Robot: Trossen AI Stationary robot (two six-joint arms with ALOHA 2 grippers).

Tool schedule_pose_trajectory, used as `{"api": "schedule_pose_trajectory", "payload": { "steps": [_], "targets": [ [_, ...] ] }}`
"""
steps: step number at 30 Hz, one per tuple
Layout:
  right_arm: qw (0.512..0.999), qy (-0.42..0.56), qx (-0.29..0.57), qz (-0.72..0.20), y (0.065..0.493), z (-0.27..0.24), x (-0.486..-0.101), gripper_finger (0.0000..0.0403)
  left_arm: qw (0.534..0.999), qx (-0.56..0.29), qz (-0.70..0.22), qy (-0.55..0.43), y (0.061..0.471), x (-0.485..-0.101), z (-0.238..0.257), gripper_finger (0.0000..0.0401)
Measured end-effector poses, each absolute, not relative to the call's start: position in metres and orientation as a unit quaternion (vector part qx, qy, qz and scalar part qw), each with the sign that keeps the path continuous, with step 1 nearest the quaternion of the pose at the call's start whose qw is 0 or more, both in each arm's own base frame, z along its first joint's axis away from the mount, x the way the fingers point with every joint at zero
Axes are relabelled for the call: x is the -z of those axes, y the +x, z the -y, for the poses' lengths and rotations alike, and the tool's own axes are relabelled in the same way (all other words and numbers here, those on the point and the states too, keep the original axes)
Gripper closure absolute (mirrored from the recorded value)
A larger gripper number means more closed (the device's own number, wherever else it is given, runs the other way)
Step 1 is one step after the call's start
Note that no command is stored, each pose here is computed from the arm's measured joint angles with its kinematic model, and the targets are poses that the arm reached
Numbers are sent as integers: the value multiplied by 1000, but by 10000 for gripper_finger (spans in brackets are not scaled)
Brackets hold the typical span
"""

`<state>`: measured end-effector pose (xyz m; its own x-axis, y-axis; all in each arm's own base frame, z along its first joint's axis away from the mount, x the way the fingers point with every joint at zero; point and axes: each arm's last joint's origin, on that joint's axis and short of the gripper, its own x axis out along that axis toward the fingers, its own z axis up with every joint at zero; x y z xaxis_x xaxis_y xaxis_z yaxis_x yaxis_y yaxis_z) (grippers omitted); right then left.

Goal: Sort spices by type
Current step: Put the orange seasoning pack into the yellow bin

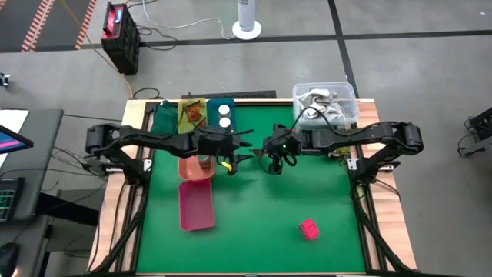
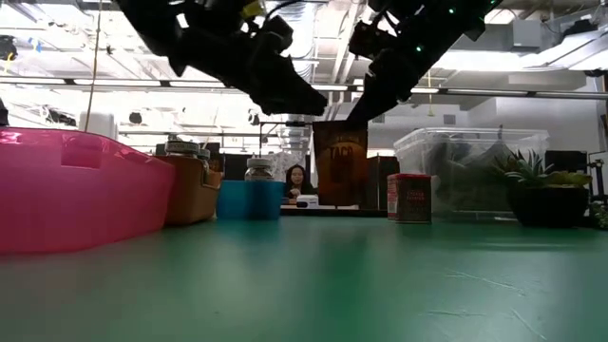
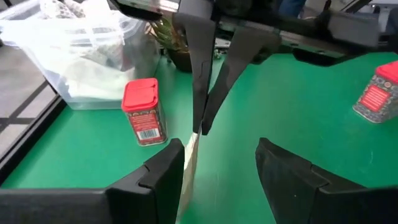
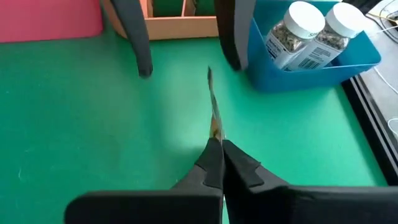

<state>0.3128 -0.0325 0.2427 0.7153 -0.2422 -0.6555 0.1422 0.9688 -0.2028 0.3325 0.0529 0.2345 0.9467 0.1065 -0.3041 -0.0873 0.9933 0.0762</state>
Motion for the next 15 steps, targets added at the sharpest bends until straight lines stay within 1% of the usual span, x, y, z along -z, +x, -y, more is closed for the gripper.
{"api": "schedule_pose_trajectory", "payload": {
  "steps": [6,12,15],
  "targets": [
    [925,-71,101,-359,314,30,-243,390,984,-49,-166,25,346,-229,-55,211],
    [930,-72,97,-348,315,23,-245,390,981,-48,-186,27,346,-223,-55,212],
    [932,-77,103,-338,317,21,-247,389,978,-45,-203,32,345,-219,-55,231]
  ]
}}
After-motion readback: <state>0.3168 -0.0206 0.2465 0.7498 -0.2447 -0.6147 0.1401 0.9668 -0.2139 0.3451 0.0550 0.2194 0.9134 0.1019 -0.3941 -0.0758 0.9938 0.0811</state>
